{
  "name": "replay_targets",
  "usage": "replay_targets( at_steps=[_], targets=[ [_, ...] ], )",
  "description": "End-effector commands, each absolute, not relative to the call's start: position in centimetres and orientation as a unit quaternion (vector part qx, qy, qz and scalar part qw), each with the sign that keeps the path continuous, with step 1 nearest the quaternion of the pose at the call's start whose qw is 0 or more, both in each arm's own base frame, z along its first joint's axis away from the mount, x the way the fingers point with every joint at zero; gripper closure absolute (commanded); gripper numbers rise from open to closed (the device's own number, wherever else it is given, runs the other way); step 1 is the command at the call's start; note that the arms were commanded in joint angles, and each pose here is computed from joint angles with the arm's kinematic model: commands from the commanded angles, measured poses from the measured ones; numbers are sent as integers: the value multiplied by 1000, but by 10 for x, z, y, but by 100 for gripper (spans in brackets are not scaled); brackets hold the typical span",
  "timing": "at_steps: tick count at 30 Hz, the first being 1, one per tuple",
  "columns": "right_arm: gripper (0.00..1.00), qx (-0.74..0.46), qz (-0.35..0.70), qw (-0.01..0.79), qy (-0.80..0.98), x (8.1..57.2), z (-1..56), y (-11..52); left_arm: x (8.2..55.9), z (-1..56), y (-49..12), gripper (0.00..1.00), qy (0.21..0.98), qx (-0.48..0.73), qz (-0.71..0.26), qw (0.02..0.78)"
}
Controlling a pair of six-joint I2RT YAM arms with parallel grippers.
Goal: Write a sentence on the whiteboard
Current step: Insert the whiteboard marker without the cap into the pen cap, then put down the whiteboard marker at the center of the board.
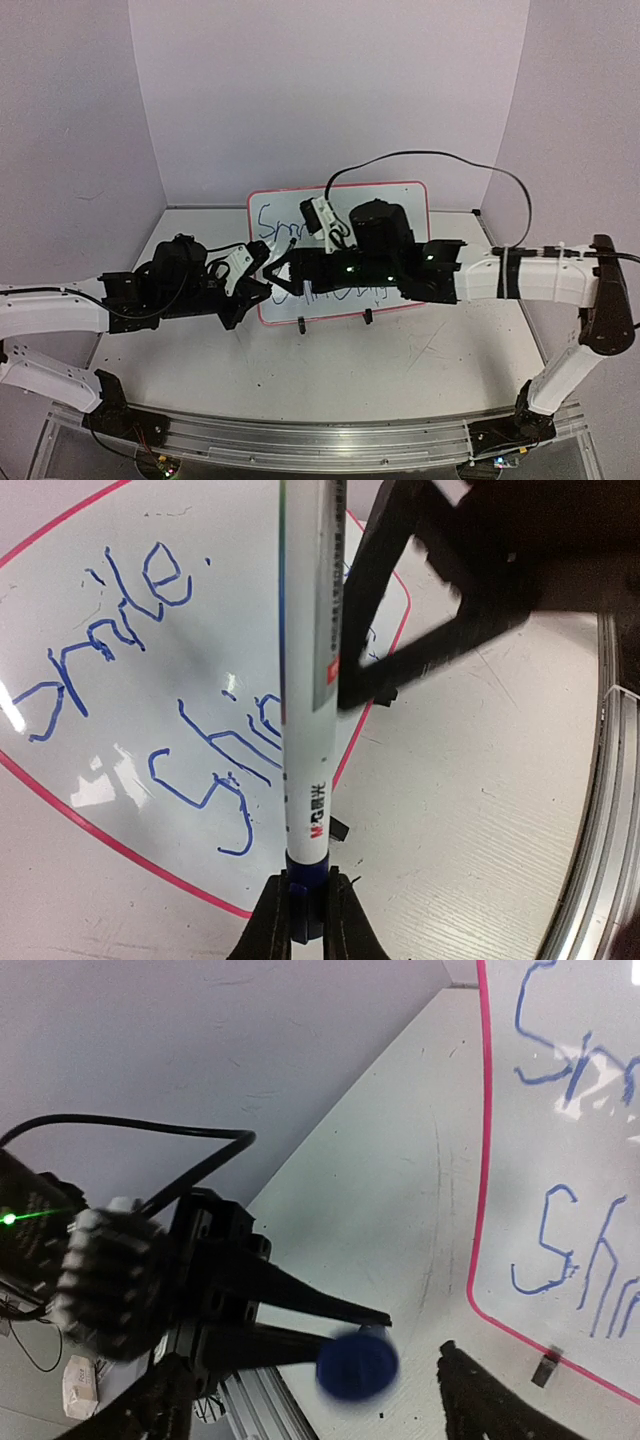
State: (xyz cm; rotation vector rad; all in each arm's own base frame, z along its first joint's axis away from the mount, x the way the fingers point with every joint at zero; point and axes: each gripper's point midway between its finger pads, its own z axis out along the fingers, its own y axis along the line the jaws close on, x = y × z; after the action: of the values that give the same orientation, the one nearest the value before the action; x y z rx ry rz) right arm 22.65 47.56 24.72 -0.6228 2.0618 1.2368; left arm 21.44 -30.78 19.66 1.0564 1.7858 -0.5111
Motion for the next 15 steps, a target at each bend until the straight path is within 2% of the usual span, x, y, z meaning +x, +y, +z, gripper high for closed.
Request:
replay_targets(
  at_steps=[1,5,9,15],
  targets=[
    [5,-200,414,382,802,248,276,411,208,202,-306,100,740,416,-233,474],
    [2,-164,340,431,820,274,280,350,208,196,-297,100,764,391,-238,455],
    [2,-137,256,512,809,291,307,291,208,191,-284,100,798,304,-280,438],
    [2,-137,186,565,792,295,330,257,195,180,-284,100,817,263,-325,397]
  ],
)
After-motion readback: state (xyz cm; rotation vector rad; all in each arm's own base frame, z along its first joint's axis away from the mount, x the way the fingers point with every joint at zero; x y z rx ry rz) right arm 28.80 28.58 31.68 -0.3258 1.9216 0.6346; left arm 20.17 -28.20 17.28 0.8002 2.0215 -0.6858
